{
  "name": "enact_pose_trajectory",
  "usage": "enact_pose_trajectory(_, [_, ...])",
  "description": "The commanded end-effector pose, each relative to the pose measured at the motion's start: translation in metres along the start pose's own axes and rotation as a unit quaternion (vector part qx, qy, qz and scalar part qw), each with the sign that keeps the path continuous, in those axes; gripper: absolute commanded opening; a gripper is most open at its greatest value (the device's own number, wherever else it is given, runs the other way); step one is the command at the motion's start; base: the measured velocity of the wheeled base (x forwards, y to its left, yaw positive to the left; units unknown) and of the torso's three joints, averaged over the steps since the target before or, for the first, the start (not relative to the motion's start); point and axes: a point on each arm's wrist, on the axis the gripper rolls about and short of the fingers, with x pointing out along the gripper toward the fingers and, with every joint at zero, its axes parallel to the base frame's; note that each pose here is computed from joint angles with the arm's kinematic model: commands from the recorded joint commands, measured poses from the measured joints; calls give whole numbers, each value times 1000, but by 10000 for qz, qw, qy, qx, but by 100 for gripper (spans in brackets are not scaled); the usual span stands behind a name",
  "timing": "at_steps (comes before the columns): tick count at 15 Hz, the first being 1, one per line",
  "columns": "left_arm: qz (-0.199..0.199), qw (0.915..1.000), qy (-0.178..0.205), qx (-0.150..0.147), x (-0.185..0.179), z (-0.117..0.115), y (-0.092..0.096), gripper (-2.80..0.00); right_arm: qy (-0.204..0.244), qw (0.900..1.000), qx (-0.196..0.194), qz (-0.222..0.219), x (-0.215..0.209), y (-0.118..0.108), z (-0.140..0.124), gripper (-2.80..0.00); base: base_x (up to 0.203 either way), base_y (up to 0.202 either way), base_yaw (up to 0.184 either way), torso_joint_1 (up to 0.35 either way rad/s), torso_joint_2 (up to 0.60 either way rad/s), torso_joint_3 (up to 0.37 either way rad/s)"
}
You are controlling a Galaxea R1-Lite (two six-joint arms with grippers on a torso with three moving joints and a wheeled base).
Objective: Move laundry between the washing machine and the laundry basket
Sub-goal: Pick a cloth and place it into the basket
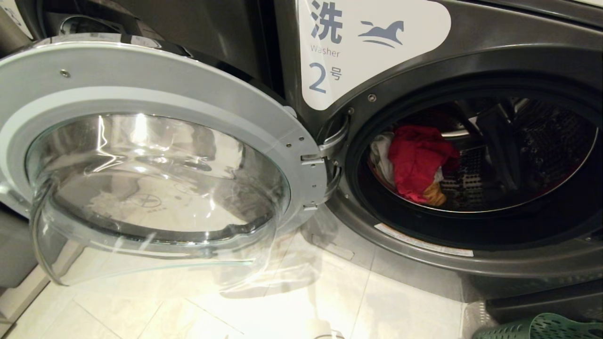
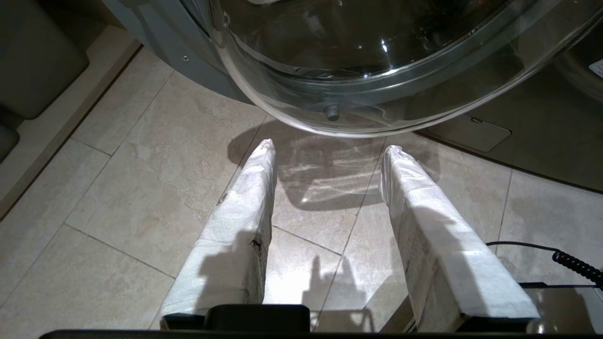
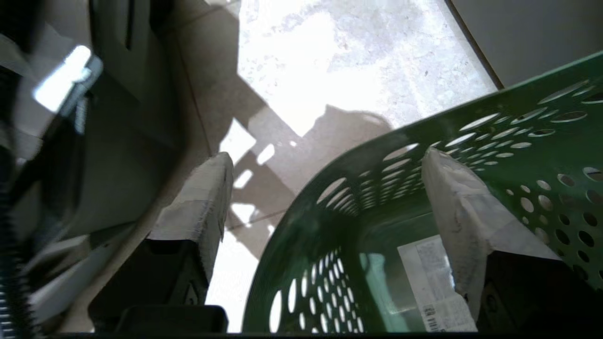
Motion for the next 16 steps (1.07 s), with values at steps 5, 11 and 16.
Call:
enact_pose_trajectory(5, [-1, 10000, -6, 2, 0, 0, 0, -280, 145, 9980, -275, -554, -35, 17, 19, 0, 0, 0, 0, 0, 0, 0])
enact_pose_trajectory(11, [-1, 10000, 3, 2, 0, 0, 0, -280, 159, 9938, 10, -1103, -65, 37, 52, 0, 0, 0, 0, 0, 0, 0])
enact_pose_trajectory(16, [-1, 10000, 4, 2, 0, 0, 0, -280, -103, 9927, 442, -1119, -82, 46, 111, 0, 0, 0, 0, 0, 0, 0])
